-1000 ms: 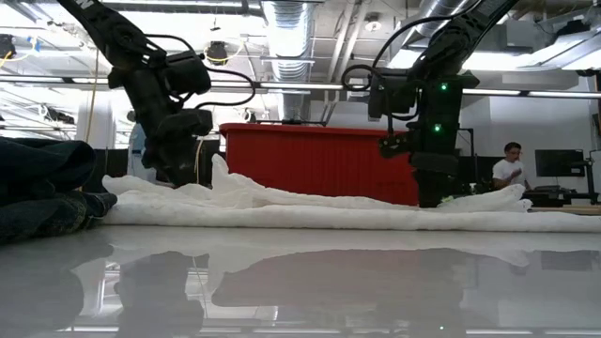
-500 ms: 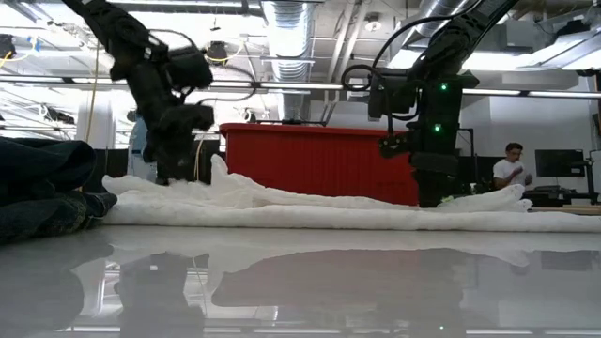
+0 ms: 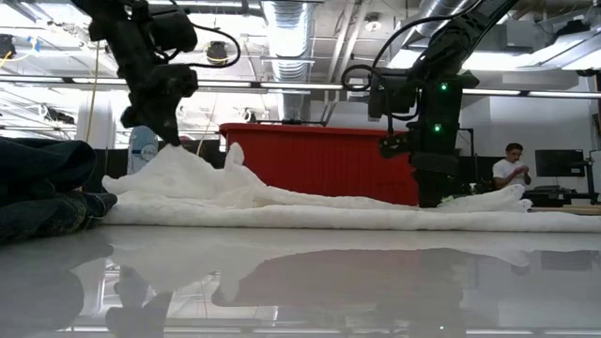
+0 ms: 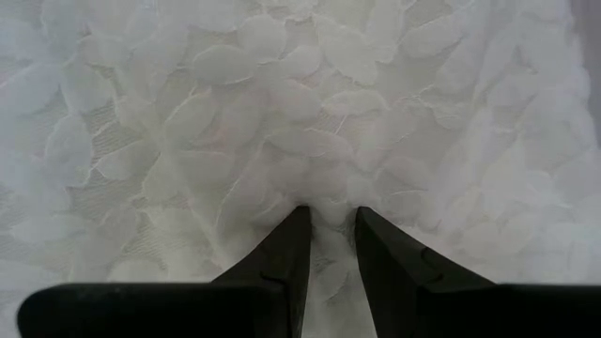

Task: Fold Laundry from Bin
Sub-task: Fold the white dress from the red bin

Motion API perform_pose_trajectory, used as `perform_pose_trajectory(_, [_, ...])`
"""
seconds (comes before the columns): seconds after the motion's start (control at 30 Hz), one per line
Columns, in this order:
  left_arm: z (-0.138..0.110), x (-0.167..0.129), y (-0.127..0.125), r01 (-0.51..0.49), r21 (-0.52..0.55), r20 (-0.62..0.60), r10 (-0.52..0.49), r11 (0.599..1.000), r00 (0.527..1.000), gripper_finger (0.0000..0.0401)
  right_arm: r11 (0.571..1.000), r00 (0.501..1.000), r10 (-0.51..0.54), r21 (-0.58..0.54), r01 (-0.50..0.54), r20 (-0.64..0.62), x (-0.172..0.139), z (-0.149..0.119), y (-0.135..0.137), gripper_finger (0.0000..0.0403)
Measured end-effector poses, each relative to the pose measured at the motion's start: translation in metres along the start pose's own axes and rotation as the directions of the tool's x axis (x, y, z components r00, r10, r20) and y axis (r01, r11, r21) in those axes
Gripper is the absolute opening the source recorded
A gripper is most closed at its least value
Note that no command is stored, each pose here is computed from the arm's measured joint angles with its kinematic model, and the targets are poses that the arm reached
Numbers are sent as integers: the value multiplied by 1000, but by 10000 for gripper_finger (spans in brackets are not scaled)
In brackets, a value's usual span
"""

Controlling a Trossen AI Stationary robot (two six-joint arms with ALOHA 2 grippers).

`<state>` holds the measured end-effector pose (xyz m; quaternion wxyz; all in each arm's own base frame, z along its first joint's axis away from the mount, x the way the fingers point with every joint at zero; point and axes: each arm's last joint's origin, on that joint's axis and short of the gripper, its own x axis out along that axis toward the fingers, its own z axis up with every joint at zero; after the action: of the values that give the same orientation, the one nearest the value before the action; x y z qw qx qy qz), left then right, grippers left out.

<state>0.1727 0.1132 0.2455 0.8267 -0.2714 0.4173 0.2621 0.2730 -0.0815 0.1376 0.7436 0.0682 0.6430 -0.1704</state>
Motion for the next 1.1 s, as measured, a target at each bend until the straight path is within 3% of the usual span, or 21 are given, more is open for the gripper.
perform_pose_trajectory(0.17, [-13,1,-10,-36,6,-99,36,999,994,0,1000,1000,0,0,0,0,0,0,0,116])
perform_pose_trajectory(0.3, [-19,4,-17,-111,28,-125,114,993,986,0,1000,1000,0,0,0,0,0,0,0,116])
perform_pose_trajectory(0.67, [-24,20,-31,-170,-19,-179,164,985,970,0,1000,1000,1,-8,-1,1,0,0,0,116])
perform_pose_trajectory(0.83, [-29,31,-33,-216,19,-237,215,976,947,1,1000,1000,0,-9,0,0,0,0,0,116])
perform_pose_trajectory(1.0, [-31,35,-37,-260,63,-235,268,964,934,26,1000,1000,0,-9,0,1,0,0,0,116])
perform_pose_trajectory(1.1, [-30,28,-37,-280,3,-187,276,960,943,51,1000,1000,15,-20,-15,4,0,0,1,116])
